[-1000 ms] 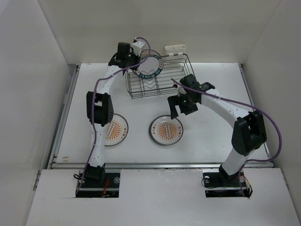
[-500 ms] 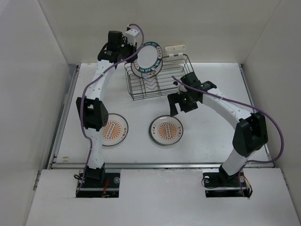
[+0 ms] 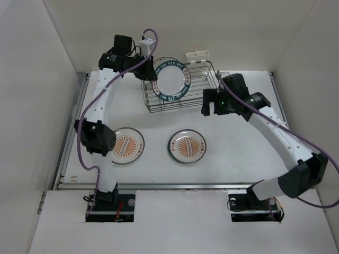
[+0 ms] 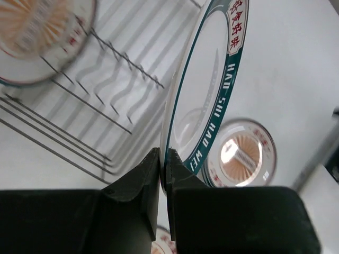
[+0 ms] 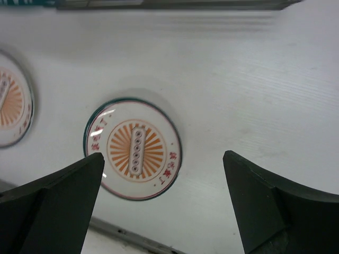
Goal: Unload the plates from the dish rack
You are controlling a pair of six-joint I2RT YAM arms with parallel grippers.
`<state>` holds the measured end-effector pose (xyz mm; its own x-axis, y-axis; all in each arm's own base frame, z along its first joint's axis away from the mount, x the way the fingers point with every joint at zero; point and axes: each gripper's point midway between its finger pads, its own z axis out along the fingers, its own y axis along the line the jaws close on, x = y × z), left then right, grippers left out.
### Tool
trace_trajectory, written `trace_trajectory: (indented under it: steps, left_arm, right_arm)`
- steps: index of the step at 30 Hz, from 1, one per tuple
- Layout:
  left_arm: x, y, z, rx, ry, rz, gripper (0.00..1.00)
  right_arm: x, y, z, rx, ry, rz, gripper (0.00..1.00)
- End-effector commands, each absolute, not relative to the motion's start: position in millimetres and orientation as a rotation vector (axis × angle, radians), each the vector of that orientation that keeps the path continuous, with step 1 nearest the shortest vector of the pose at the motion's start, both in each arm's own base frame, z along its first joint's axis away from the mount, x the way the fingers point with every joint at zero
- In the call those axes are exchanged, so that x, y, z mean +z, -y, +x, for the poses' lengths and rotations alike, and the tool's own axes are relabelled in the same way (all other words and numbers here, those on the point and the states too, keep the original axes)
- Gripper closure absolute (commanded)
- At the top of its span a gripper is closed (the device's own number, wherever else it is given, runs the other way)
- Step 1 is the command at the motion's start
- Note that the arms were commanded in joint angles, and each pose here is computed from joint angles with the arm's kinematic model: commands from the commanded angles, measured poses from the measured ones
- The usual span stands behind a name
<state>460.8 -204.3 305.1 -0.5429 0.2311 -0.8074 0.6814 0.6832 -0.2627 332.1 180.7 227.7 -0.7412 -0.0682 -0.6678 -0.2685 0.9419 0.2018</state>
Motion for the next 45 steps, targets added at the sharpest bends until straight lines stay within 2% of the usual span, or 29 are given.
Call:
trace_trajectory:
  steps: [1,4,9,15,21,24,25,28,29,34,38,39,40,45]
  left_arm:
    - [297.0,214.5,389.0,-0.951,-2.190,0.856,1.00]
    - [262.9,234.2,346.2,-1.091,-2.297,0.990,1.00]
    - [204.7,253.8,302.6,-1.061,-2.399,1.274,1.00]
    - [148.9,276.5,308.9,-0.988,-2.485,1.272,1.00]
    - [97.2,278.3,312.2,-0.846,-2.632,1.297,1.00]
    - [91.0,280.0,318.5,-0.832,-2.648,1.298,0.87]
    - [89.3,281.3,316.5,-0.818,-2.659,1.312,0.74]
    - [86.7,284.3,316.8,-0.804,-2.667,1.314,0.62]
    - [86.7,284.3,316.7,-0.804,-2.666,1.314,0.54]
    - [107.7,285.0,320.6,-0.788,-2.642,1.313,0.37]
    - [141.2,284.7,332.1,-0.814,-2.584,1.261,0.30]
    - [150.6,280.6,334.8,-0.825,-2.574,1.239,0.30]
    - [154.7,280.9,334.6,-0.827,-2.579,1.224,0.30]
    - [192.3,261.0,358.1,-0.771,-2.526,1.090,0.29]
  right_arm:
    - [296.6,-128.1,346.5,0.190,-2.169,0.066,0.00]
    - [317.8,-114.7,341.9,0.167,-2.093,0.135,0.00]
    - [312.7,-119.5,342.2,0.190,-2.102,0.120,0.00]
    - [273.5,-125.9,333.7,0.215,-2.202,0.122,0.00]
    - [262.6,-118.9,334.1,0.179,-2.202,0.180,0.00]
    - [270.3,-119.3,338.9,0.185,-2.170,0.188,0.00]
    - [274.4,-117.9,340.1,0.178,-2.158,0.195,0.00]
    - [280.4,-116.2,349.6,0.171,-2.133,0.214,0.00]
    - [285.0,-117.2,355.8,0.169,-2.118,0.221,0.00]
    - [288.2,-115.6,395.7,0.138,-2.101,0.269,0.00]
    - [285.2,-115.5,443.7,0.165,-2.084,0.289,0.00]
    - [293.0,-112.3,456.5,0.177,-2.069,0.292,0.00]
    - [273.8,-112.5,475.2,0.157,-2.099,0.301,0.00]
    - [251.3,-112.7,535.4,0.107,-2.119,0.252,0.00]
